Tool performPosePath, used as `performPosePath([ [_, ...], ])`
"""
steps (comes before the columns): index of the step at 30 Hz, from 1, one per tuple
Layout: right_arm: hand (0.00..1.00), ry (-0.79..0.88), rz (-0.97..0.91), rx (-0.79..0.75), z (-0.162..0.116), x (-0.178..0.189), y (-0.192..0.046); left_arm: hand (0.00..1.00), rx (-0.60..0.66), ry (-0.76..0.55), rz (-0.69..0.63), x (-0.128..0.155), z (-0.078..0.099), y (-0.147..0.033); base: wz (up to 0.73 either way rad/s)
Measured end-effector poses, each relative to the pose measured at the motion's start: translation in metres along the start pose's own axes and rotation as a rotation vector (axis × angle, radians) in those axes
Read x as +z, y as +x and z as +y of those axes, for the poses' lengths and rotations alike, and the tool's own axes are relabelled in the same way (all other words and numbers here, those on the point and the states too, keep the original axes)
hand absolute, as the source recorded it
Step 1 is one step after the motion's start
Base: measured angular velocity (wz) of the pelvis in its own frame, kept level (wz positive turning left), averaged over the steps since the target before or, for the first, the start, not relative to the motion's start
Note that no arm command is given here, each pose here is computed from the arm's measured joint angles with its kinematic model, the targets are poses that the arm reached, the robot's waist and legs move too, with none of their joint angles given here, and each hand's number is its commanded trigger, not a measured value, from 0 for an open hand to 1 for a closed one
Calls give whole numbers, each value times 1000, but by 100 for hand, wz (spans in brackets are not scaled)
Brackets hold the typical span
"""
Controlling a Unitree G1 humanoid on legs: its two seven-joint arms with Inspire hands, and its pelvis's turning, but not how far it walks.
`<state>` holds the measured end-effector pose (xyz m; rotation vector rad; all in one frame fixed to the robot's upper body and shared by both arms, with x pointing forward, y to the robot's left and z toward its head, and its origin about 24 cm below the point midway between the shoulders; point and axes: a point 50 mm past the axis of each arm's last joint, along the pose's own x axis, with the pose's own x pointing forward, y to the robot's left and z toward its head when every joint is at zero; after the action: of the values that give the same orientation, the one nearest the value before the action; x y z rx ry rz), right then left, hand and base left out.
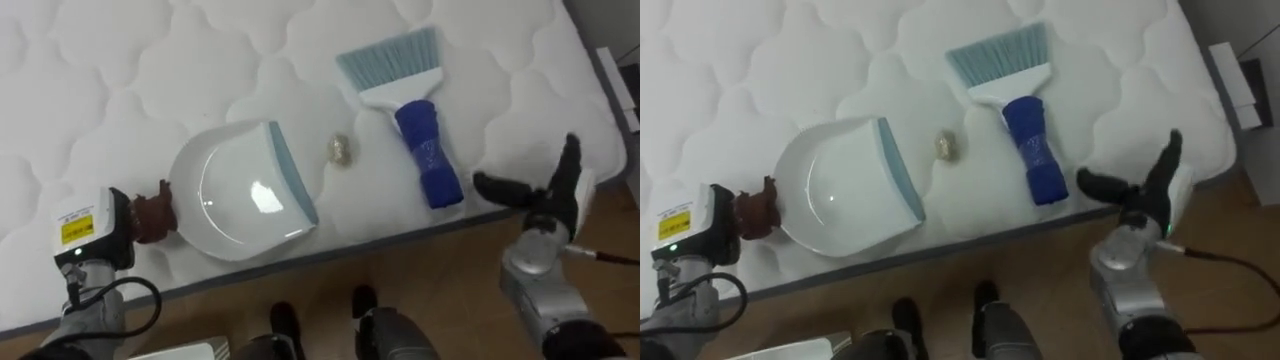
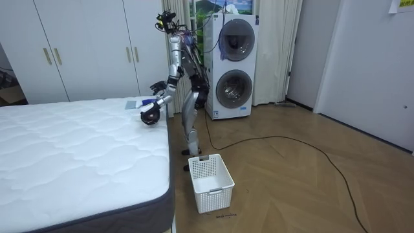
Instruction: Clean bed
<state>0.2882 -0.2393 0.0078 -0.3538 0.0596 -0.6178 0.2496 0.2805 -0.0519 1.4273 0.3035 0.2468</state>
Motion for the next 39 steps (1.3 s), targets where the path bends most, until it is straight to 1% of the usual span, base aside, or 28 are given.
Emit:
performPosePath([
  [4, 0, -36, -65, 30, 6, 8, -1, 100, -19, 3, -31, 6, -2, 0, 15],
  [14, 0, -60, -111, 50, 14, 14, -4, 100, -43, 9, -46, 9, -4, -1, 3],
  [25, 0, -74, -134, 132, 26, 16, -12, 100, -46, 15, -56, 11, -5, -1, 0],
  [31, 0, -105, -104, 185, 27, 7, -13, 100, -53, 24, -60, 12, -4, -1, 0],
  [39, 0, -175, -10, 228, 25, -17, -17, 100, -69, 11, -76, 18, -2, 4, 2],
])
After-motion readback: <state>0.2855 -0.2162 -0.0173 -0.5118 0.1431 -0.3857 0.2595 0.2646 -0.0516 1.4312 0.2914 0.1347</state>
